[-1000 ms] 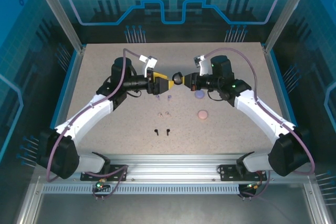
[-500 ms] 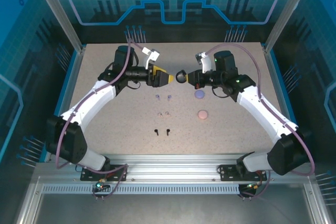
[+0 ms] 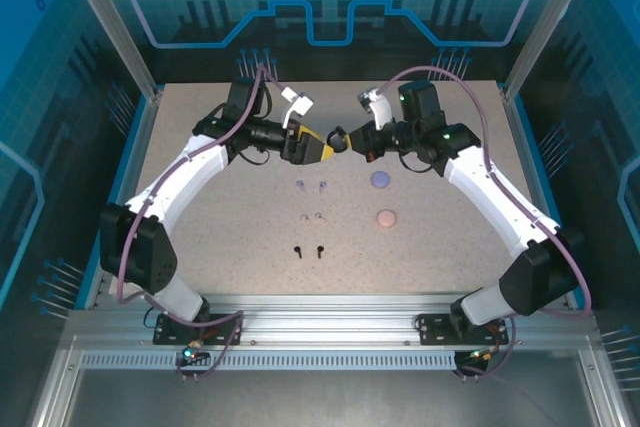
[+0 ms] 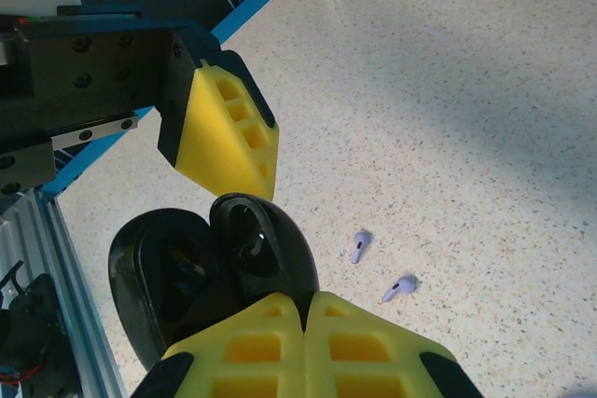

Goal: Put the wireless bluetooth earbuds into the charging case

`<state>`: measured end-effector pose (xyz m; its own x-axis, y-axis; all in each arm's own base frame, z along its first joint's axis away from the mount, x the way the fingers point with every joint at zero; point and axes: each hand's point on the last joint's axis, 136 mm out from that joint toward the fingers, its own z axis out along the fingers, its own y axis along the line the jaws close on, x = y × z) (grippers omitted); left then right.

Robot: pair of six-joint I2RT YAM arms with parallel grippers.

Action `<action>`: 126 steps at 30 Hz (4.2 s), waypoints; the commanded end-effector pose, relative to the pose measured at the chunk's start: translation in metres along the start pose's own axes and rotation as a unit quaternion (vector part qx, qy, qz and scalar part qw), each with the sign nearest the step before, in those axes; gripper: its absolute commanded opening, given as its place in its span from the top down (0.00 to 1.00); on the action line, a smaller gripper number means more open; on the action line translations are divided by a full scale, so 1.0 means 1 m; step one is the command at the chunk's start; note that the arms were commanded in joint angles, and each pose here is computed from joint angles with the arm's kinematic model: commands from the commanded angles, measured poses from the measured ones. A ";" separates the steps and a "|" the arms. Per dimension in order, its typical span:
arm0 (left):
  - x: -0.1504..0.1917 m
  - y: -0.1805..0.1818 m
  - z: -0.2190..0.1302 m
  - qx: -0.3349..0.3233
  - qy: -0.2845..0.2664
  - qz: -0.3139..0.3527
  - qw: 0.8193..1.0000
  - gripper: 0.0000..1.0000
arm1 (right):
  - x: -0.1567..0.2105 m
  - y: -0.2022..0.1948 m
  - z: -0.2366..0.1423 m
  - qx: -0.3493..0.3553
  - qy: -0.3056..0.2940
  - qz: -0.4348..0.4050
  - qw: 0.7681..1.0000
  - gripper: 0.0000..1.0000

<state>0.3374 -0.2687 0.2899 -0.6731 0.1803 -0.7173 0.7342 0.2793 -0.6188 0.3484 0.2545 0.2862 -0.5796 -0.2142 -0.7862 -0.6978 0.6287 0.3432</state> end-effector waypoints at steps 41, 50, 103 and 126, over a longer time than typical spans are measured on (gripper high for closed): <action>0.013 -0.014 0.006 0.075 0.049 -0.021 0.996 0.50 | 0.012 0.024 0.016 -0.019 0.063 -0.063 0.996 1.00; 0.018 -0.015 0.012 0.080 0.060 -0.022 0.995 0.58 | 0.010 0.025 0.017 -0.021 0.058 -0.059 0.996 1.00; 0.039 0.001 -0.064 -0.218 -0.250 0.099 0.938 1.00 | 0.160 0.072 0.001 0.167 0.081 0.118 0.975 0.27; 0.053 0.032 -0.147 -0.404 -0.375 0.017 0.834 1.00 | 0.229 0.108 0.148 0.252 0.215 0.081 0.940 0.38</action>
<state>0.3112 -0.1201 0.2696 -0.2096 -0.3452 -0.9148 0.2931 0.8704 -0.3955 0.2011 0.3849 0.0728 -0.8437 -0.3132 -0.4360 -0.3934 0.9133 0.1051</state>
